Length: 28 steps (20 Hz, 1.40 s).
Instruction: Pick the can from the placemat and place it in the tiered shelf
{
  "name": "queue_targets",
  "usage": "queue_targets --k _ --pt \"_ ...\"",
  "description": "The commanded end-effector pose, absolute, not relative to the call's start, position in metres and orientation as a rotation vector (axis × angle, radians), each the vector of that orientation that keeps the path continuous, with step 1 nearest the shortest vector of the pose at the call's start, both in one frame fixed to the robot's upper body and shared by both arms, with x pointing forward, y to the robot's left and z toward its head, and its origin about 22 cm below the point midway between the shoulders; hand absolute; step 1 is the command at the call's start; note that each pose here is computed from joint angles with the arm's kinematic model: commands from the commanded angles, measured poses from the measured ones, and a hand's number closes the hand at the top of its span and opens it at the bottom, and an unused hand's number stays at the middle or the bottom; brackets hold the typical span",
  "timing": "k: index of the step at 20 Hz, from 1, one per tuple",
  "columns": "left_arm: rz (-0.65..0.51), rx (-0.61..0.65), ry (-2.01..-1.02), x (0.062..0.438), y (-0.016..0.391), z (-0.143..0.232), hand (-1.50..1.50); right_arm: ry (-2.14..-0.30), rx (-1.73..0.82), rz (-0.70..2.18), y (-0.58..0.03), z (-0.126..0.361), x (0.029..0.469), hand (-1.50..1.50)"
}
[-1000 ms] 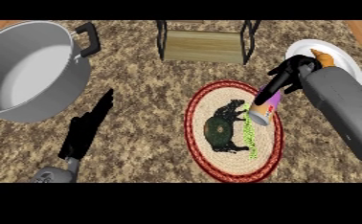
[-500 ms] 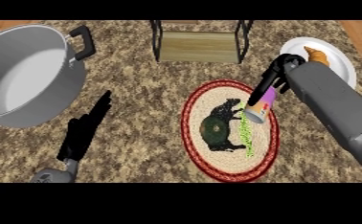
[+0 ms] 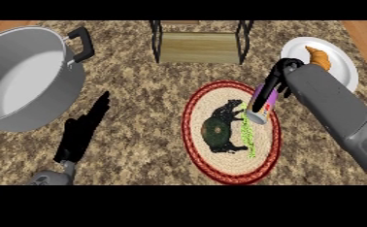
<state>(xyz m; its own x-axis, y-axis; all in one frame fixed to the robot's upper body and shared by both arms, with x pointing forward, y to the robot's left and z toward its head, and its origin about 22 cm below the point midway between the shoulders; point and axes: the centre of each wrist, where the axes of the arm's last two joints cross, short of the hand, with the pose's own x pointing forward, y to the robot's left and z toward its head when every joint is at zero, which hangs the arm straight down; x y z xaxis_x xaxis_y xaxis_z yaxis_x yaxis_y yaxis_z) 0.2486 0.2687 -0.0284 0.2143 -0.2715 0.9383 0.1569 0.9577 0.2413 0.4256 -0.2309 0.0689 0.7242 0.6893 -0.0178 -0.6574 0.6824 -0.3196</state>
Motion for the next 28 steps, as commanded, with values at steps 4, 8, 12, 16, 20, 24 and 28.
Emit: queue_targets --k 4,8,12,16,20,24,28 --pt "-0.291 0.114 -1.311 0.249 0.265 -0.03 0.0 0.098 -0.362 0.82 -0.203 0.065 0.431 -1.5" --pt "-0.292 0.084 -1.321 0.235 0.266 -0.033 0.0 0.121 -0.358 0.832 -0.209 0.042 0.422 -1.5" --pt "-0.28 0.121 -1.3 0.247 0.27 -0.035 0.0 0.107 -0.332 0.843 -0.218 0.036 0.42 -1.5" --pt "-0.275 0.088 -1.312 0.247 0.25 -0.031 0.0 0.109 -0.318 0.846 -0.208 0.024 0.411 -1.5" --pt "-0.274 0.1 -1.3 0.233 0.256 -0.036 0.0 0.018 -0.266 0.91 -0.193 0.018 0.403 1.5" --pt "-0.276 0.107 -1.322 0.245 0.272 -0.042 0.0 -0.005 -0.285 0.866 -0.191 0.019 0.408 1.5" --pt "-0.276 0.107 -1.303 0.246 0.269 -0.042 0.0 -0.021 -0.343 0.9 -0.171 0.005 0.393 1.5"
